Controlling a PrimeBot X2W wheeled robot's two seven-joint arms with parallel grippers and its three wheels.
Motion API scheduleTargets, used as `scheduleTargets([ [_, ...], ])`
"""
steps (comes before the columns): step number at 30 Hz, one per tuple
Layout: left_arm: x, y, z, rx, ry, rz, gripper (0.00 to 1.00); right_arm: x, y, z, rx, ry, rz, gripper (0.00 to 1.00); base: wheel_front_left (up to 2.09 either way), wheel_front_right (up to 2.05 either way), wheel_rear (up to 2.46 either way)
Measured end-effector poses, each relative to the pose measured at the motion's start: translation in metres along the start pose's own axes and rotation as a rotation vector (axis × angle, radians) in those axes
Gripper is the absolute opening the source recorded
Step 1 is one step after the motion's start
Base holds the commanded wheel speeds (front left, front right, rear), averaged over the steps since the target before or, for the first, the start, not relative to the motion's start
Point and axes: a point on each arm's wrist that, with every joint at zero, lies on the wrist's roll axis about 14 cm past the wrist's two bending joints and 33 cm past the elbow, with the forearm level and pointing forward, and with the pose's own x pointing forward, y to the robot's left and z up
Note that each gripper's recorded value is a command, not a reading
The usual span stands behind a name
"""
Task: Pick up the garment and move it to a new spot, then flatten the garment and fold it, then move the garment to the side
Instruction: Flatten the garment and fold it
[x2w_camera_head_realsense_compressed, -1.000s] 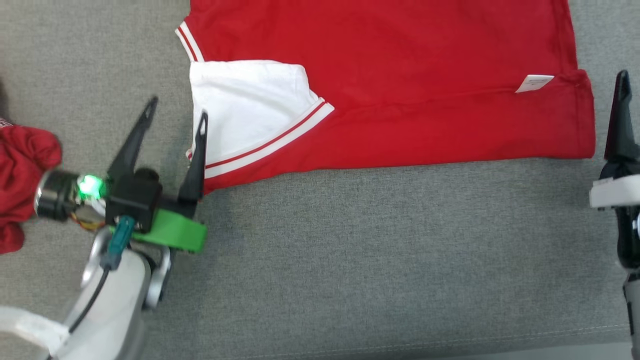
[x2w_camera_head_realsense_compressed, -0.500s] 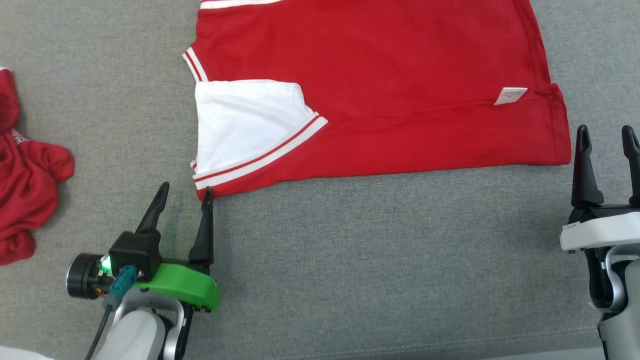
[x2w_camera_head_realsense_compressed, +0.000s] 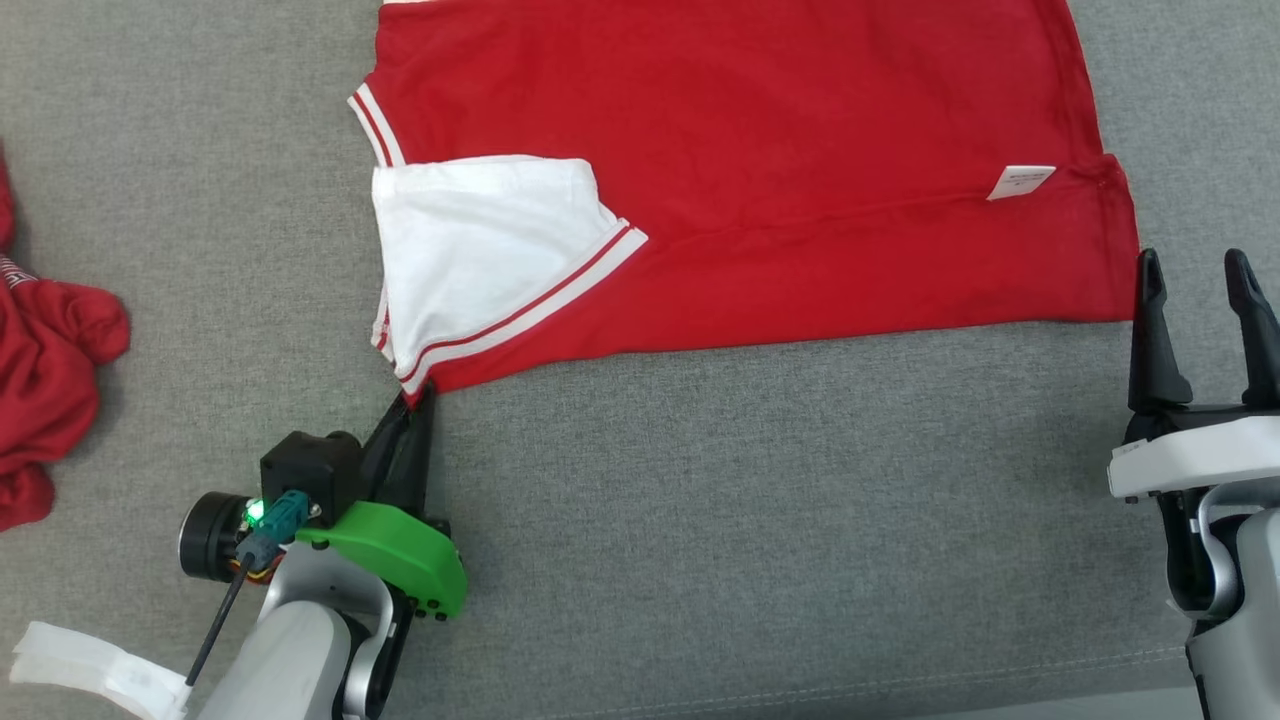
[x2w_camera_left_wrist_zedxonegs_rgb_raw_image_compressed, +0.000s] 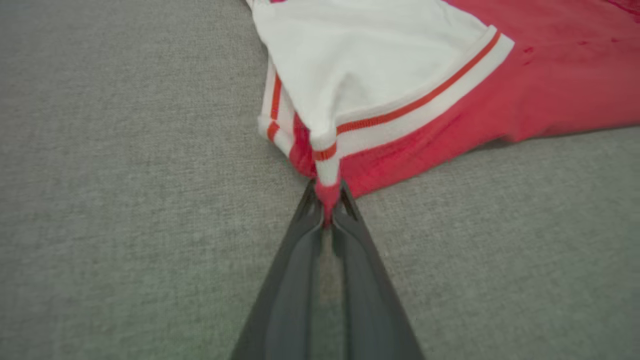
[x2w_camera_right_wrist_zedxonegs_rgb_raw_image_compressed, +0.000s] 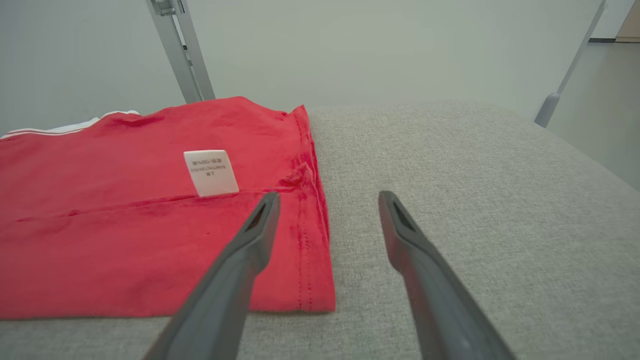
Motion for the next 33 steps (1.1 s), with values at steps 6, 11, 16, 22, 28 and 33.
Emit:
scheduleTargets([
  [6,-0.005,0.005,0.009,-0.021,-0.031,0.010,0.00,-0.003,0.002,-0.023,0.046,0.073,-0.003,1.00,0.00,0.00,0.00],
  [11,-0.010,0.011,0.015,-0.024,-0.043,0.020,0.00,0.002,0.009,-0.039,0.092,0.126,0.015,1.00,0.00,0.00,0.00],
  [16,-0.012,0.013,0.017,-0.027,-0.047,0.024,0.00,0.004,0.018,-0.057,0.132,0.186,0.031,0.38,0.00,0.00,0.00],
  [22,-0.016,0.011,0.020,-0.043,-0.055,0.019,0.00,0.008,0.023,-0.053,0.138,0.185,0.062,0.00,0.00,0.00,0.00],
  [28,-0.033,0.003,0.016,-0.054,-0.041,-0.002,0.00,-0.002,0.014,-0.040,0.126,0.157,0.073,0.00,0.00,0.00,0.00],
  [33,-0.054,-0.007,0.010,-0.069,-0.006,-0.018,0.00,-0.027,0.006,-0.044,0.097,0.194,0.099,0.00,0.00,0.00,0.00],
])
